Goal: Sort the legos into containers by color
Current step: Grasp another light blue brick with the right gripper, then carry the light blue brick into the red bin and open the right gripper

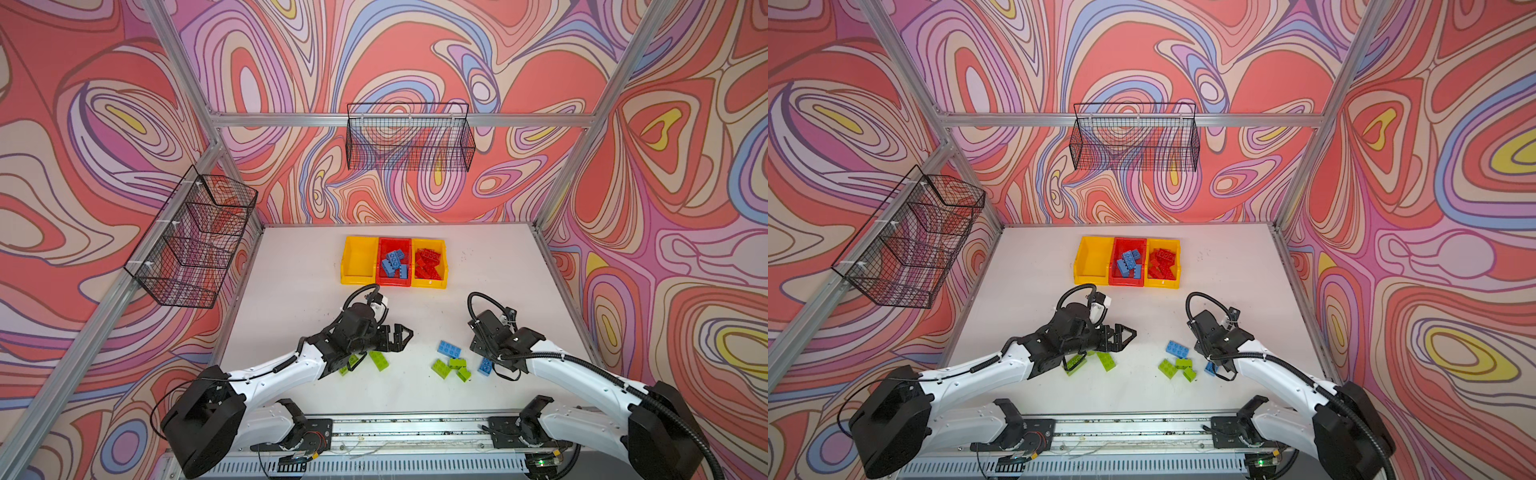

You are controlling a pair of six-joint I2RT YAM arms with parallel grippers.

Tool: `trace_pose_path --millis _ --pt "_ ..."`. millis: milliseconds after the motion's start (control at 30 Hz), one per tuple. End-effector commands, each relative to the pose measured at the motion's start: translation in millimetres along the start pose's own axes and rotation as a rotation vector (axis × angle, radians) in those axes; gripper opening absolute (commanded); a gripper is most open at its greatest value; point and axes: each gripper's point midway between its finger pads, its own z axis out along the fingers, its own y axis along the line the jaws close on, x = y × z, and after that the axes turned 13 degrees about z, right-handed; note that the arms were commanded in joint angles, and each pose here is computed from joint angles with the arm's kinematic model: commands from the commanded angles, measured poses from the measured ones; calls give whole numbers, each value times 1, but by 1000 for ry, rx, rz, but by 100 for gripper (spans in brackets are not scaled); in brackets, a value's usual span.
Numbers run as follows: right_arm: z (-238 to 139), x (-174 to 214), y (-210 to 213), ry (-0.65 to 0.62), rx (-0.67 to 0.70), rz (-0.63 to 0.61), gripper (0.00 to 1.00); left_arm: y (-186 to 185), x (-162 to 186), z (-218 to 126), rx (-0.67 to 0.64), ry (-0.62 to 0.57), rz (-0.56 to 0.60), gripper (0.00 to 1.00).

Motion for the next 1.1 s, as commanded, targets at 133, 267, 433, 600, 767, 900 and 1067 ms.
trace_pose_path --millis 133,267,433,600,767,900,1067 --pt "15 28 -16 101 27 62 76 -1 -3 1 0 -17 8 100" --pt "14 30 -13 109 7 63 65 2 -2 1 -9 -16 7 100" --pt "16 35 -5 136 -23 48 42 4 0 2 -17 -10 4 100" --pt "13 30 16 137 -76 23 32 6 0 0 -33 -11 7 100" --pt "-8 1 64 65 -170 -26 31 12 -1 -7 -76 -17 19 100" --pt "-27 -26 125 8 -280 -95 31 20 0 -13 -125 -21 23 100" --pt "-42 -53 223 -34 -416 -214 31 44 4 -27 -267 -27 -10 100"
